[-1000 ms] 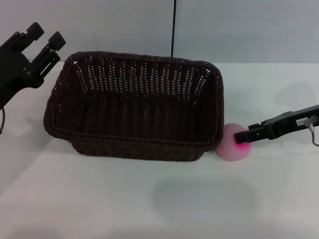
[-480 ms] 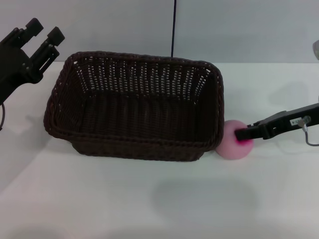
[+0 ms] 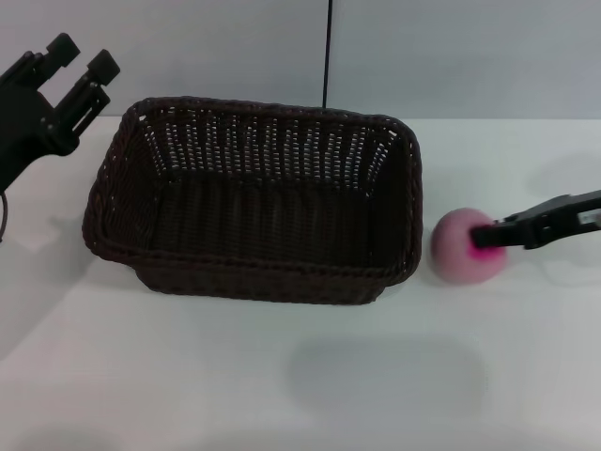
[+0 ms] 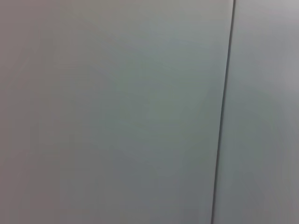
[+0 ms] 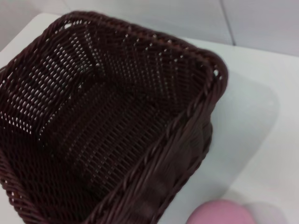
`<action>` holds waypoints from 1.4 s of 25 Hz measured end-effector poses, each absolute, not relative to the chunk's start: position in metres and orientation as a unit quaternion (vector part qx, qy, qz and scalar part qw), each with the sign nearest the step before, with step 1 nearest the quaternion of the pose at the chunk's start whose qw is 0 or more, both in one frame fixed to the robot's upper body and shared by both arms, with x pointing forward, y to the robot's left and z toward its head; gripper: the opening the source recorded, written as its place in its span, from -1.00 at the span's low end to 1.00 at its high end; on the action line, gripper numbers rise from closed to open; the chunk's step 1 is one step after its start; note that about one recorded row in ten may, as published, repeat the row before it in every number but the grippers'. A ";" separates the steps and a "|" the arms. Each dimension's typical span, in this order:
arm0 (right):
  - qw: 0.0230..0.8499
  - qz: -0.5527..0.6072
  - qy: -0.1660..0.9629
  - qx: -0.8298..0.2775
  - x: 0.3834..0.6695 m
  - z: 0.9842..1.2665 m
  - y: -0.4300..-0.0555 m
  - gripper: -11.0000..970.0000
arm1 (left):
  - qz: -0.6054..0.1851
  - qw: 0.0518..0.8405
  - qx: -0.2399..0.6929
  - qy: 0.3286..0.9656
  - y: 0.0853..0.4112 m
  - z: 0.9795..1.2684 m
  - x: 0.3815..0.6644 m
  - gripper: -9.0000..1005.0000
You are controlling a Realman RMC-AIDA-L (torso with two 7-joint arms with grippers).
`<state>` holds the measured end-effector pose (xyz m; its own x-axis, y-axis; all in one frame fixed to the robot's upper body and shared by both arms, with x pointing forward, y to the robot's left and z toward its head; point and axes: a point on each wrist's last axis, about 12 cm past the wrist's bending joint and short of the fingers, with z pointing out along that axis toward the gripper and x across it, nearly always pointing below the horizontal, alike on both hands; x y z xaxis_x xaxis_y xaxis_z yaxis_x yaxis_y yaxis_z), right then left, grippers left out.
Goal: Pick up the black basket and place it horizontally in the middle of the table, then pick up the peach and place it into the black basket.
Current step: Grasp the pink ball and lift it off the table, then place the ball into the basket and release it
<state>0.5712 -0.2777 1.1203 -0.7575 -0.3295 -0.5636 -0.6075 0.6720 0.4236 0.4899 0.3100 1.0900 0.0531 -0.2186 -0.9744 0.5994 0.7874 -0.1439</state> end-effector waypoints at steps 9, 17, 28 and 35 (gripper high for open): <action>0.296 0.244 0.901 -0.203 0.538 1.178 -0.321 -0.79 | -0.284 0.714 0.157 0.621 0.309 1.094 0.498 0.14; 0.383 0.269 0.836 -0.287 0.533 1.227 -0.298 -0.90 | -0.290 0.711 0.154 0.622 0.308 1.093 0.497 0.14; 0.392 0.417 0.745 -0.344 0.587 1.212 -0.234 -0.81 | -0.301 0.705 0.140 0.627 0.310 1.088 0.489 0.14; 0.371 0.438 0.743 -0.344 0.612 1.187 -0.208 -0.67 | -0.304 0.692 0.115 0.644 0.317 1.077 0.481 0.15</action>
